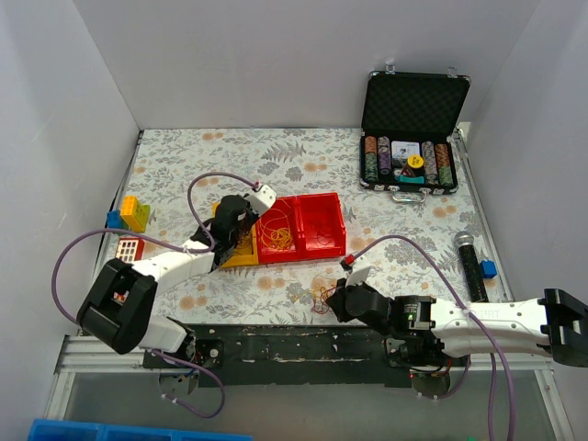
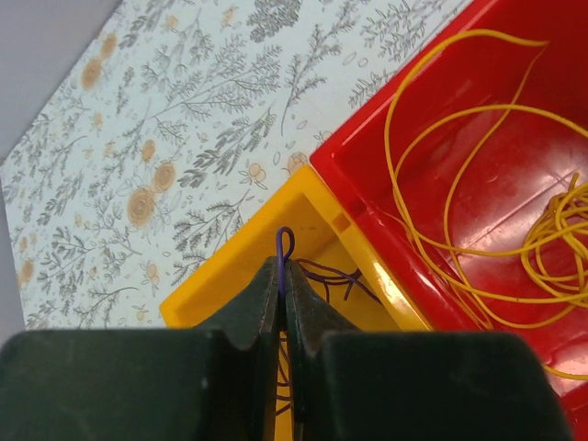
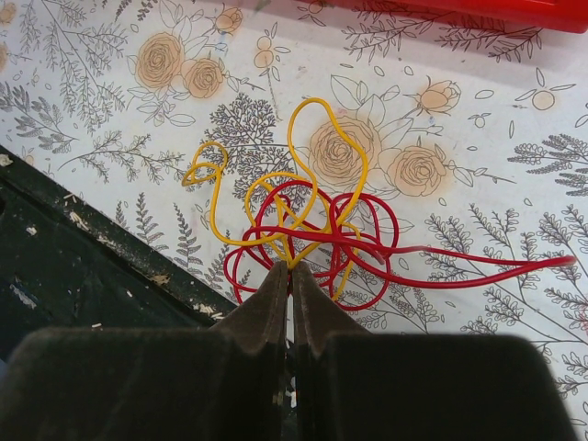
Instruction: Untangle the cables
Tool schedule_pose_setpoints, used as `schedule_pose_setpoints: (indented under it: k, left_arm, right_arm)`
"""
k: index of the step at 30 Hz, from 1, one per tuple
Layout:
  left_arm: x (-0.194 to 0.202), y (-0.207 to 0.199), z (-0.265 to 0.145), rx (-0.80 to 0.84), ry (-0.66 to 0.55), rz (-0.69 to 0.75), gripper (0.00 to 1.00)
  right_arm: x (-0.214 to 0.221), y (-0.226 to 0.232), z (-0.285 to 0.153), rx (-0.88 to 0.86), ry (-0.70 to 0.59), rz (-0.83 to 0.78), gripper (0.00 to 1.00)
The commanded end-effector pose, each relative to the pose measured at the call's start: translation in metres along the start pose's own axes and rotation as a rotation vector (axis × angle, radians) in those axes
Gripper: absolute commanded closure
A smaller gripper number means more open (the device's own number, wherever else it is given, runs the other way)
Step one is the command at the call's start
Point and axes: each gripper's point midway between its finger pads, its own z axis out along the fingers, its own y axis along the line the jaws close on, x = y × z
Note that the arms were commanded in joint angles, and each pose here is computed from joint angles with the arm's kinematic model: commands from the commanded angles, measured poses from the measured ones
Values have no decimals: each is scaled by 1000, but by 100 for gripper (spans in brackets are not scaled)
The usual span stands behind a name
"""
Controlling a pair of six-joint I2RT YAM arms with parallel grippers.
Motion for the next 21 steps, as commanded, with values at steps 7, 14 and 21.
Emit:
schedule_pose_setpoints:
  k: [7,14,21]
  left_arm:
    - [-27,-2,-13,125,37,-56,48]
    - [-75,18,-53,187,-30,-71,17]
    - [-102,-13,-111,468,-160,-61,7]
  right_arm:
    - [-11,3,-2,6,-36,5,92]
    - [-11,4,-1,-2,-42,4,92]
    - [-13,6,-2,-11,-42,2,92]
